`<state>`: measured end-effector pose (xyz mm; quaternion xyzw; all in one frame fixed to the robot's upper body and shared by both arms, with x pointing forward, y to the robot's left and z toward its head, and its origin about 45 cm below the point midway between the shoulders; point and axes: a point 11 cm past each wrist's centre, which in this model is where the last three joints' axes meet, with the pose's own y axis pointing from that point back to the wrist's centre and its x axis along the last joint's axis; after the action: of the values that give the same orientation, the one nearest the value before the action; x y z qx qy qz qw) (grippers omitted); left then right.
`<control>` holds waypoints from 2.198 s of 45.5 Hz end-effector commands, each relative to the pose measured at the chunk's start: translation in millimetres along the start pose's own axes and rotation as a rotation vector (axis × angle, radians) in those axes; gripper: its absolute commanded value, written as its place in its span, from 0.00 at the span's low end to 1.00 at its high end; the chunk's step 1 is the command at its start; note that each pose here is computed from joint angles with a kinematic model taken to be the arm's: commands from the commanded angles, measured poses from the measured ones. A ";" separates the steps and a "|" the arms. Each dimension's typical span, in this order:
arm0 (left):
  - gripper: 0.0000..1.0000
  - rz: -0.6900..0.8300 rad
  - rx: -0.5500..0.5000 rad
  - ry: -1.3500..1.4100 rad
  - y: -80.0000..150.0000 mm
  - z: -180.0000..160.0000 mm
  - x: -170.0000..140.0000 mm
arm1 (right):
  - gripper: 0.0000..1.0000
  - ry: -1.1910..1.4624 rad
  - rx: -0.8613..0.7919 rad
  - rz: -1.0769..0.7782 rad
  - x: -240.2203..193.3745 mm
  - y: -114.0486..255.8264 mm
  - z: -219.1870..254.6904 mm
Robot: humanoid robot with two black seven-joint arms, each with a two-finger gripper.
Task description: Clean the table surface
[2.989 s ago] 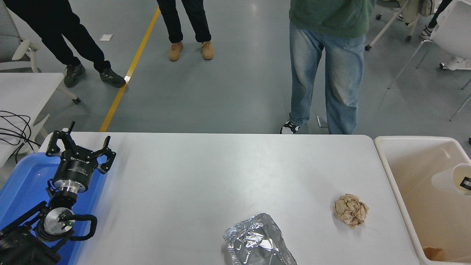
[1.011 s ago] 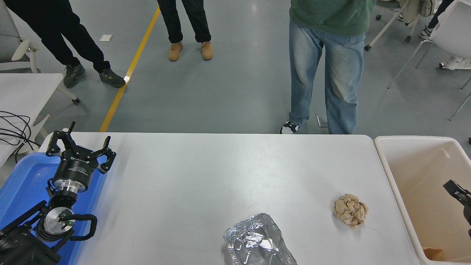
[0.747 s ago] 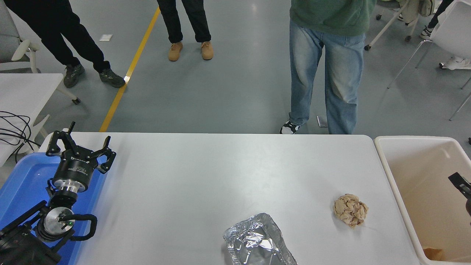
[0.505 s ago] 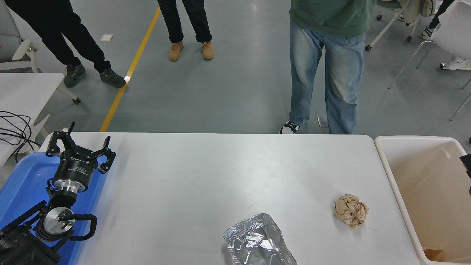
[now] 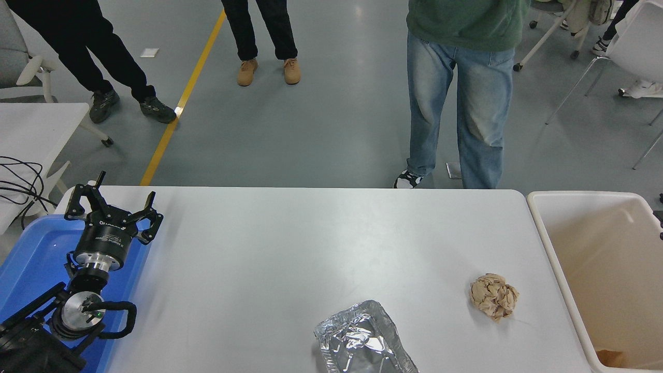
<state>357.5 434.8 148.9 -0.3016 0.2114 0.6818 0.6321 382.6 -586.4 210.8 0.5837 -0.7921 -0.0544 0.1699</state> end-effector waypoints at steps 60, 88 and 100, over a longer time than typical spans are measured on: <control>0.99 0.000 0.000 0.000 0.0 0.0 0.0 | 1.00 -0.671 0.140 -0.393 -214.1 31.4 43.9; 0.99 0.000 0.000 0.000 0.0 0.0 0.0 | 1.00 -0.466 0.157 -0.645 -230.8 66.5 17.1; 0.99 0.000 0.000 0.000 0.0 0.0 0.0 | 1.00 -0.161 0.205 -0.810 -245.6 87.1 -1.2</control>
<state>357.5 434.8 148.9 -0.3018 0.2115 0.6817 0.6320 378.3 -345.6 169.5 0.8052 -0.5719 -0.1471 -0.0540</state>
